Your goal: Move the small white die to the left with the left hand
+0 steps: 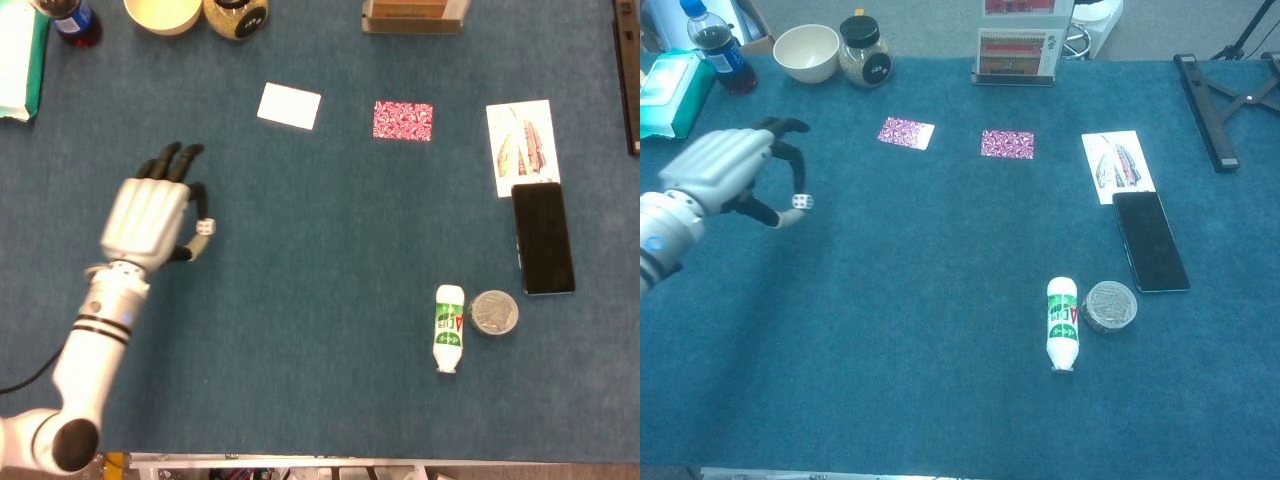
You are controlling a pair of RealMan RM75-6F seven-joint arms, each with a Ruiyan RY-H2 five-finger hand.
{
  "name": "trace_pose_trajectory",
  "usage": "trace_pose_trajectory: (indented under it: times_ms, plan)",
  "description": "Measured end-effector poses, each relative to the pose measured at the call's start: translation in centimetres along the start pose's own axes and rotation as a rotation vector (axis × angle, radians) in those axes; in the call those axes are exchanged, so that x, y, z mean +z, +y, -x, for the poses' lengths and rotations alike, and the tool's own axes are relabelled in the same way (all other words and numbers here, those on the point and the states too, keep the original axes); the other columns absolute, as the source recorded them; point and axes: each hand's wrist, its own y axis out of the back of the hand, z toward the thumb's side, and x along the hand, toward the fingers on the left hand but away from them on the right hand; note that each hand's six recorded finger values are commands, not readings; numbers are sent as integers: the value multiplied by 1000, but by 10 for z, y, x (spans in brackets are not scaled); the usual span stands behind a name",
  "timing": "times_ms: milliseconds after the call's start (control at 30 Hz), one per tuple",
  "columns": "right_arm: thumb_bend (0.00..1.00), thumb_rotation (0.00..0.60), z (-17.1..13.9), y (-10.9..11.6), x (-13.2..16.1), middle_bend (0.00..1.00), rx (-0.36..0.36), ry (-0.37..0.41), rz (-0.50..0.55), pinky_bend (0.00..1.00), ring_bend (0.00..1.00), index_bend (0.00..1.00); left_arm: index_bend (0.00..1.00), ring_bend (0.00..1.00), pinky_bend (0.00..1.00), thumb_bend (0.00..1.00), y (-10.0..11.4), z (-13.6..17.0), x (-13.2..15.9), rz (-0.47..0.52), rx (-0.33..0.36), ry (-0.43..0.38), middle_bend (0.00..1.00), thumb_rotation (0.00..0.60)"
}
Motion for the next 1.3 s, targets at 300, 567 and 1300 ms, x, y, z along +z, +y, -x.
trace_pose_trajectory:
  times_ms: [300, 567, 1300]
  plan:
    - [5, 600, 1, -5, 2, 410, 11, 0, -1, 339, 307, 544, 582, 43, 198, 264, 13, 39, -38, 44, 48, 81, 104, 600]
    - [4, 600, 1, -7, 2, 410, 17, -3, -3, 339, 307, 544, 582, 43, 198, 264, -3, 60, -55, 94, 8, 143, 104, 600]
    - [5, 600, 4, -17, 3, 410, 48, -1, 6, 339, 307, 544, 356, 31, 200, 262, 73, 90, -71, 100, 200, 219, 74, 600]
